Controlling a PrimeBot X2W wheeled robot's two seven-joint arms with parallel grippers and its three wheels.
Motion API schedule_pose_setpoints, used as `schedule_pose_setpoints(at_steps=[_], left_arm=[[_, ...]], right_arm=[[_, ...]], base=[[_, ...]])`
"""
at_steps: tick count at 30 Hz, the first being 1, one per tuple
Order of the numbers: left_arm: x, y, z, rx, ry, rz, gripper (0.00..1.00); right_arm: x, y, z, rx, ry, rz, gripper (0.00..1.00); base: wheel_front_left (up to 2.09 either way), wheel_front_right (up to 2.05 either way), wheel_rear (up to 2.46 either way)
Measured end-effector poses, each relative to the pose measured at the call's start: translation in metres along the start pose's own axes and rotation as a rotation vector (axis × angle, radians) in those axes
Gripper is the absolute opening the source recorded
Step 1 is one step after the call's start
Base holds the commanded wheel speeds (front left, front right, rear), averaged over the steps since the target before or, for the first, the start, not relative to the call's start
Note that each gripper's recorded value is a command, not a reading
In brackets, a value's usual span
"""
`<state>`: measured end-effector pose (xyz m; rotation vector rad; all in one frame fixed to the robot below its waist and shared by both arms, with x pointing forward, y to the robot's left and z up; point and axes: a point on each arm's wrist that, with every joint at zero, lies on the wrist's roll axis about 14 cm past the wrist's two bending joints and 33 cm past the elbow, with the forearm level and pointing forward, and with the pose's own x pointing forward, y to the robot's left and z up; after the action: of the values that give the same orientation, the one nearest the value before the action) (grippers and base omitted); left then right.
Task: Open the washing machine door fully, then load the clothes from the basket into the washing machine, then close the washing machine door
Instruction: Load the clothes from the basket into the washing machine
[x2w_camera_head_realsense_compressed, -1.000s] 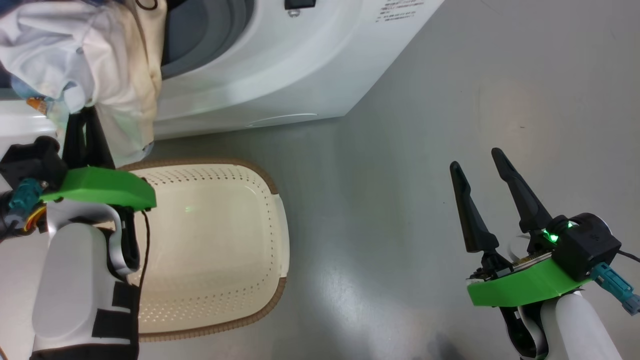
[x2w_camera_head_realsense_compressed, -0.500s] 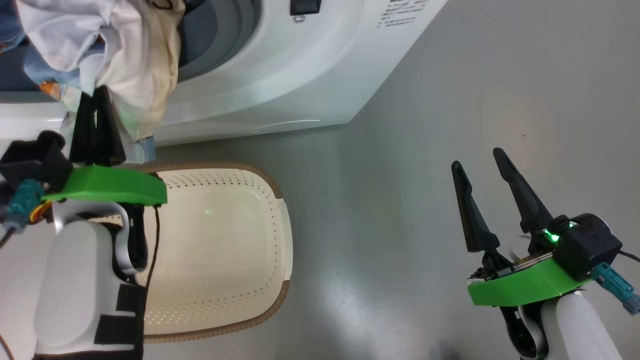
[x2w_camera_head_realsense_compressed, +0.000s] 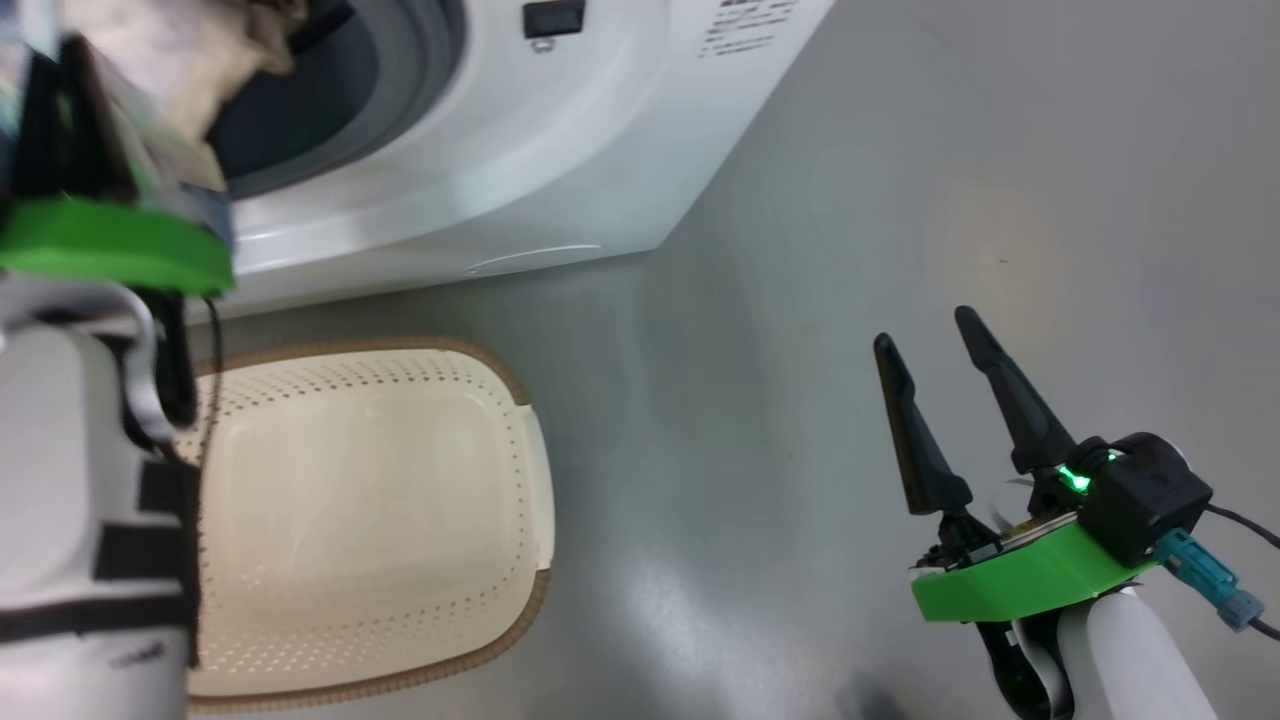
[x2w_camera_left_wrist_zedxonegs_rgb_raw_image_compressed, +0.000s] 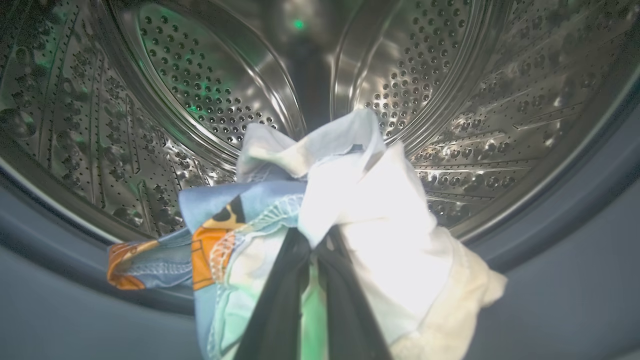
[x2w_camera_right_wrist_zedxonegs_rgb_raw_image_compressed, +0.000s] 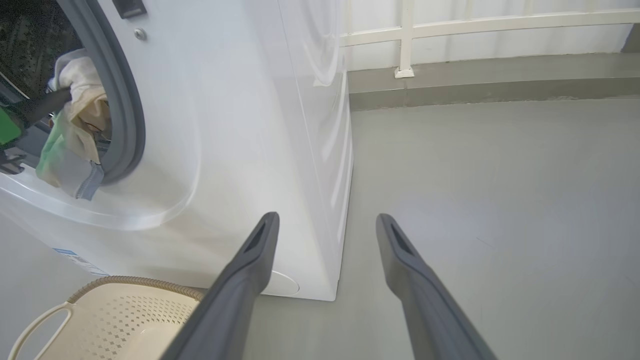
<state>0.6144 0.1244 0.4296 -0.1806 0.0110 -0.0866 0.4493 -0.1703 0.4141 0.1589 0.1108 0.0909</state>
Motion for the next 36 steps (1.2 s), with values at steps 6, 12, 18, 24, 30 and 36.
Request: schedule_pose_setpoints(at_steps=[6,12,18,24,30,36], left_arm=[[0.031,-0.006,0.012,0.027,-0.026,-0.006,0.00],[0.057,-0.016,0.021,0.051,-0.042,-0.015,0.00],[0.076,-0.019,0.021,0.071,-0.033,-0.009,0.00],[0.090,-0.015,0.019,0.084,-0.023,0.005,0.00],[0.107,-0.003,0.020,0.092,-0.028,0.031,0.00],[0.122,0.005,0.030,0.096,-0.073,0.053,0.00]], right_arm=[[-0.006,-0.002,-0.003,-0.004,0.016,-0.010,1.00],[-0.011,-0.007,-0.005,-0.010,0.030,-0.026,1.00],[-0.017,-0.008,-0.008,-0.015,0.048,-0.028,1.00],[-0.020,-0.010,-0.014,-0.022,0.069,-0.033,1.00],[-0.023,-0.013,-0.025,-0.028,0.104,-0.035,1.00],[-0.024,-0.014,-0.036,-0.028,0.135,-0.037,1.00]], base=[[0.00,0.00,0.00],[0.00,0.00,0.00],[0.00,0.00,0.00],[0.00,0.00,0.00],[0.00,0.00,0.00],[0.00,0.00,0.00]])
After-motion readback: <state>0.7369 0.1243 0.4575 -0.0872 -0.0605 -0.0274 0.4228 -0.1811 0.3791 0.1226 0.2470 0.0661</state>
